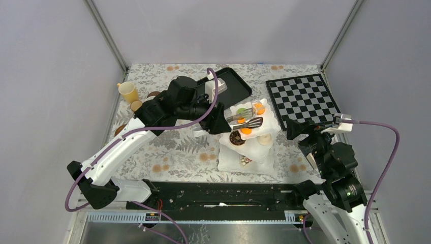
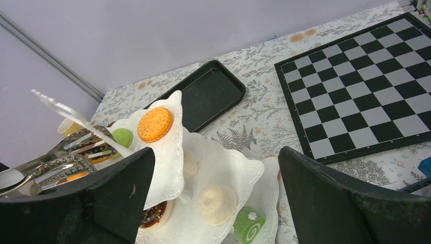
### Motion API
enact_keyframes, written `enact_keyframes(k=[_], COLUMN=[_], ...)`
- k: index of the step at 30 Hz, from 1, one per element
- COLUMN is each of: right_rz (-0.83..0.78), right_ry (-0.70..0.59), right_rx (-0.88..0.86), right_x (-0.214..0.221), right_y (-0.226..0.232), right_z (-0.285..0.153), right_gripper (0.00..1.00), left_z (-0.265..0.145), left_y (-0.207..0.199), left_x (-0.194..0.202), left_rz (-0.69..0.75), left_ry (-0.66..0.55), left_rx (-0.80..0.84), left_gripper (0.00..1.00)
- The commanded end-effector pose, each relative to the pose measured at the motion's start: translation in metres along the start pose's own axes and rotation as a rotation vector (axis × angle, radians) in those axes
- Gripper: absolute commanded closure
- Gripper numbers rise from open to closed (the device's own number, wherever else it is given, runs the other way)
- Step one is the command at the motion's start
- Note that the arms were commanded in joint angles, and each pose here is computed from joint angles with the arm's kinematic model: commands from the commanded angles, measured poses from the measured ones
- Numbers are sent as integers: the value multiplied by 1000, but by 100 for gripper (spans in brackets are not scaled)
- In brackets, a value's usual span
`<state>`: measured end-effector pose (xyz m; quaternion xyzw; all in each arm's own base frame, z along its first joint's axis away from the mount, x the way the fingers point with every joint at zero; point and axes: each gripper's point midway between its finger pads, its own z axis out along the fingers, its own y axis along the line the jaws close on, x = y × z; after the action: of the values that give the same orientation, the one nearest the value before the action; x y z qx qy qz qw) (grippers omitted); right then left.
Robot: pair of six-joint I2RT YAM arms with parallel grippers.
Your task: Serve the afternoon tea
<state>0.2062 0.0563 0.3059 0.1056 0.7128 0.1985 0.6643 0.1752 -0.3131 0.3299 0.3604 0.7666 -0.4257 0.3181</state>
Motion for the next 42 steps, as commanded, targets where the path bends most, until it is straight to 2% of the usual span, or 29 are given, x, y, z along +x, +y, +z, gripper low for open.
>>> enact_keyframes(k=[1, 10, 19, 29, 35, 37, 39, 42], right_rz=[16, 20, 2, -17, -14, -13, -10, -7], right_ry=[-29, -25, -39, -52, -46, -42, -42, -39], right_rx=[-24, -28, -21, -15, -12, -12, -13, -14], right_x=[-6, -5, -10, -15, -13, -12, -12, -11], right_y=[6, 7, 5, 4, 3, 3, 4, 4], right_z=[2, 2, 1, -2, -1, -1, 0, 0], right_gripper=[2, 2, 2, 2, 2, 2, 2, 2], left_z=[-6, -18, -47, -78, -110, -118, -127, -131], left_y=[-8, -8, -8, -4, 7, 23, 59, 112], left_x=[-23, -34, -37, -11, -12, -22, -30, -29], left_rz=[64, 91, 171, 242, 333, 331, 282, 141], left_ry=[-93, -142, -168, -109, -188, -257, -313, -343], left_rx=[13, -28, -103, -175, -305, -411, -618, -904], left_gripper=[46, 46, 44, 44, 46, 46, 46, 46])
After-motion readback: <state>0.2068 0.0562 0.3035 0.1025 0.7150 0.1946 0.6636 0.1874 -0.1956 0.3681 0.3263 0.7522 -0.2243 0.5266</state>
